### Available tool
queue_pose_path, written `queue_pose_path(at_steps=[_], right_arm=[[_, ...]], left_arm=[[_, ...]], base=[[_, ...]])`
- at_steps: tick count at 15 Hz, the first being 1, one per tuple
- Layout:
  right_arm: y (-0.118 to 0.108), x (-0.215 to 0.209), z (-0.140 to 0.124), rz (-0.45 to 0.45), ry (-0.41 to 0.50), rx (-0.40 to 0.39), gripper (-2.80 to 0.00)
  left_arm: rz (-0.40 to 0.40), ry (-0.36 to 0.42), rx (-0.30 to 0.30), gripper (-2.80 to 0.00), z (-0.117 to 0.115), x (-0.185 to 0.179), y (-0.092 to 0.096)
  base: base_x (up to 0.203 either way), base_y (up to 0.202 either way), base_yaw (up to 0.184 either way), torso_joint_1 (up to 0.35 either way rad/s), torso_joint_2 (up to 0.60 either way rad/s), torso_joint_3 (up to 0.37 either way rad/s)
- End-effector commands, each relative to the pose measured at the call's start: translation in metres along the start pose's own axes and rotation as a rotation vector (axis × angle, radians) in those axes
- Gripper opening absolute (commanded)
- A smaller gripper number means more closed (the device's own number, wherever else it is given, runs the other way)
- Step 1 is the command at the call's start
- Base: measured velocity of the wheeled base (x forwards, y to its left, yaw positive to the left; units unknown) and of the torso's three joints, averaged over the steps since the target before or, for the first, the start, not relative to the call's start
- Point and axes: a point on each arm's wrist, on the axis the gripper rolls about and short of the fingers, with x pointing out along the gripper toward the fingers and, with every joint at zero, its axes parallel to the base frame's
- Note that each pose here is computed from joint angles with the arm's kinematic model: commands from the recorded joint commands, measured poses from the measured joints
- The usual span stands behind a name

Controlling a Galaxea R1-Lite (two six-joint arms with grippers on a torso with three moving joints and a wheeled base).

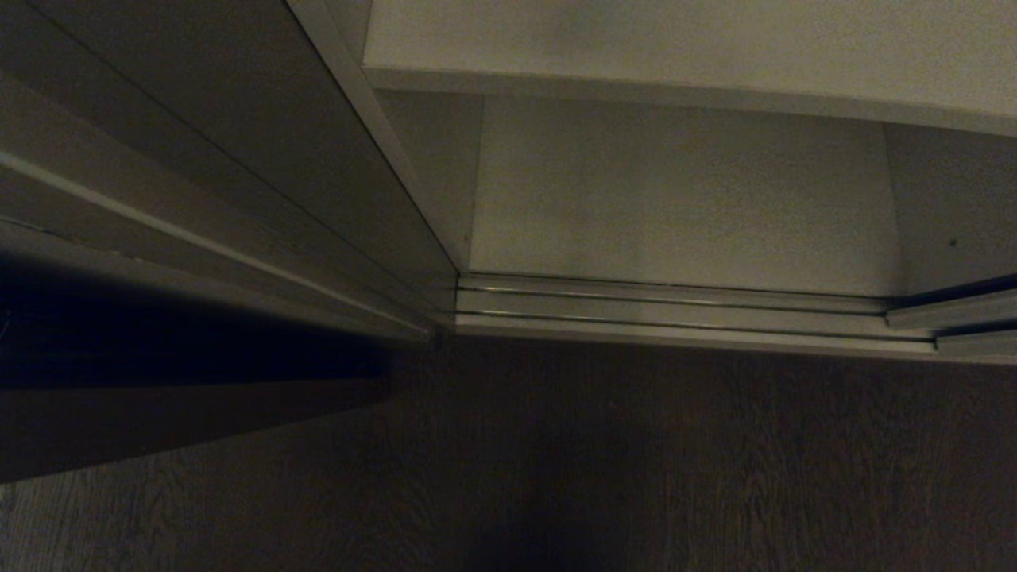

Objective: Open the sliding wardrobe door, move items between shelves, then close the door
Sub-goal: Place the green doll on the higher shelf

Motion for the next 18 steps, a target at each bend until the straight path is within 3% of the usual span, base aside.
queue_pose_path(at_steps=[1,3,6,9,12,18], right_arm=[[0.002,-0.005,-0.034,0.01,-0.049,0.001,-2.8],[0.002,-0.004,-0.035,0.012,-0.058,0.041,-2.8],[0.001,-0.005,-0.016,0.003,-0.282,0.048,-2.8],[0.003,0.011,-0.044,-0.008,-0.246,0.056,-2.8],[0.002,0.01,-0.04,-0.023,-0.275,0.058,-2.8],[0.003,0.011,-0.045,-0.009,-0.22,0.049,-2.8]], left_arm=[[-0.001,-0.001,0.0,-2.8,0.0,0.0,0.0],[-0.001,-0.001,0.0,-2.8,0.0,0.0,0.0],[0.001,-0.001,0.0,-2.8,0.0,0.0,0.0],[0.0,0.0,0.0,-2.8,0.0,0.0,0.0],[-0.001,-0.001,0.0,-2.8,0.0,0.0,0.0],[0.001,-0.001,0.0,-2.8,0.0,0.0,0.0]], base=[[0.0,0.0,0.0,0.0,0.0,0.0],[0.0,0.0,0.0,0.0,0.0,0.0],[0.0,0.0,0.0,0.0,0.0,0.0],[0.0,0.0,0.0,0.0,0.0,0.0],[0.0,0.0,0.0,0.0,0.0,0.0],[0.0,0.0,0.0,0.0,0.0,0.0]])
